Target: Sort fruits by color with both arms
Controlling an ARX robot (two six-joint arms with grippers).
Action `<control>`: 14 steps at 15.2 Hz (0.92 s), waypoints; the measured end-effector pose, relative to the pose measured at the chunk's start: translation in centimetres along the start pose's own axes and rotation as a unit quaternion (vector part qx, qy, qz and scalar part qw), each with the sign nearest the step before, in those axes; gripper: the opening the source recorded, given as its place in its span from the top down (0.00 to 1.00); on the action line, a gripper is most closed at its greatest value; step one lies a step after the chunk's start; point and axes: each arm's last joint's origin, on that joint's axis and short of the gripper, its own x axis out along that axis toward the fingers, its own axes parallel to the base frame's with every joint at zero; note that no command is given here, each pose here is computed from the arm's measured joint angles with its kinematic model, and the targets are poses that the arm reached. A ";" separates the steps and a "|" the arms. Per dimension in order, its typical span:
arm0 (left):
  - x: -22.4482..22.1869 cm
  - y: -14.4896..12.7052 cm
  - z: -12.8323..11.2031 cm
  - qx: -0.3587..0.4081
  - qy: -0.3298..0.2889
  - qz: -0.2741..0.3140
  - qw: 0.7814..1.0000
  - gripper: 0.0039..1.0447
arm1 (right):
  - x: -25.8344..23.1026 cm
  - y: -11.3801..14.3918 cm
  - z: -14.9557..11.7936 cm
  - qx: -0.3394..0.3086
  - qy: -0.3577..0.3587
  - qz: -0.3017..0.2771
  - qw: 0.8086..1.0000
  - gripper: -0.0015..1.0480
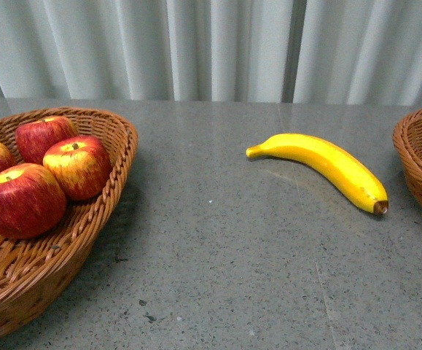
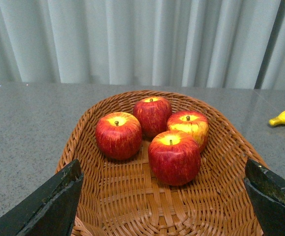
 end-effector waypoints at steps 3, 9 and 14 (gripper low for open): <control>0.0 0.0 0.0 0.000 0.000 0.000 1.000 0.06 | -0.4 1.3 3.2 0.006 -0.044 0.019 0.999 0.06; 0.0 0.0 0.0 0.000 0.000 0.000 1.000 0.06 | 5.6 11.9 12.0 -0.013 -0.074 0.134 0.988 0.06; 0.0 0.0 0.0 0.000 0.000 0.000 1.000 0.06 | 13.4 15.6 15.6 -0.038 -0.025 0.137 0.990 0.06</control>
